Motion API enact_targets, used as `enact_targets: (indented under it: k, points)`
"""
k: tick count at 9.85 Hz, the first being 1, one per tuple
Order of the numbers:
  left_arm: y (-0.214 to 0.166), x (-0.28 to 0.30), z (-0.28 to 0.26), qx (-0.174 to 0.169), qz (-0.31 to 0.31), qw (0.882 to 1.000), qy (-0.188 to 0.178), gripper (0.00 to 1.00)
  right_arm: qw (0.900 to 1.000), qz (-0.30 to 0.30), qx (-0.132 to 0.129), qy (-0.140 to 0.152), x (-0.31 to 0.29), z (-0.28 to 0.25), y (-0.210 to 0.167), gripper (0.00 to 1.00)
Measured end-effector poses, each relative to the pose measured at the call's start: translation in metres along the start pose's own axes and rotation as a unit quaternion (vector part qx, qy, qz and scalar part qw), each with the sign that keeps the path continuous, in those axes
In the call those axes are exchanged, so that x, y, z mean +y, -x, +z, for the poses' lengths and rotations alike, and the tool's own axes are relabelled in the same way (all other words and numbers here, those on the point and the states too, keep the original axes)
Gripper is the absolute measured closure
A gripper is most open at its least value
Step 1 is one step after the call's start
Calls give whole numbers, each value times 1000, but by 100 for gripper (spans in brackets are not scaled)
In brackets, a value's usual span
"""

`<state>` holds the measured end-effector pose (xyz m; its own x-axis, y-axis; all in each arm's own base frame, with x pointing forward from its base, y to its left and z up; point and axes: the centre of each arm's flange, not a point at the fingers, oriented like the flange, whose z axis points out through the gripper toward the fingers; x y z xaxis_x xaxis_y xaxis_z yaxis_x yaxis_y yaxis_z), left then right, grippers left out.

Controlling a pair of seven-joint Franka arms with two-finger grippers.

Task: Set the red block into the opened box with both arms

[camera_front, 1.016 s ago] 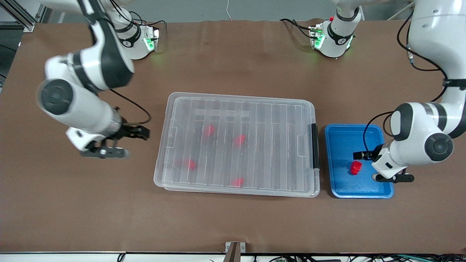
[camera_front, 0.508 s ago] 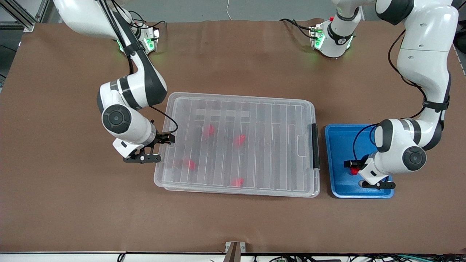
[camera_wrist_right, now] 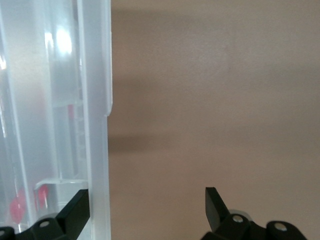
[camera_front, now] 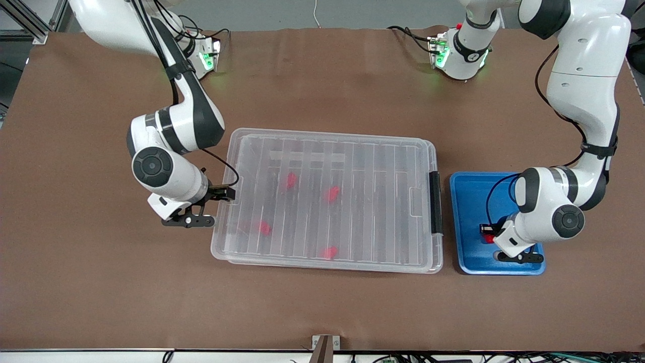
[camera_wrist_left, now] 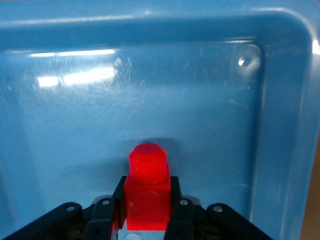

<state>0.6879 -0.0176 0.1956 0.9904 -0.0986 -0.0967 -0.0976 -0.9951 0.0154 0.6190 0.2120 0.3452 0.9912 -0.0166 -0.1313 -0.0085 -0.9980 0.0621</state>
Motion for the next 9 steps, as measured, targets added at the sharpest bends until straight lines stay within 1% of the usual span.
enact_targets:
  k: [2, 5, 7, 9]
  points:
    - [-3, 1, -38, 17, 14, 1000, -3, 65, 1000, -9, -6, 2, 28, 3, -3, 0]
    - [9, 29, -132, 29, 33, 999, -7, 65, 999, -18, -27, -1, 96, 1, -9, 0]
    - [23, 65, -188, 29, 48, 998, -11, 65, 999, -30, -33, -4, 127, 1, -13, 0]
    - [38, 112, -226, 33, 45, 998, -10, 65, 998, -39, -39, -9, 159, 4, -16, 0]
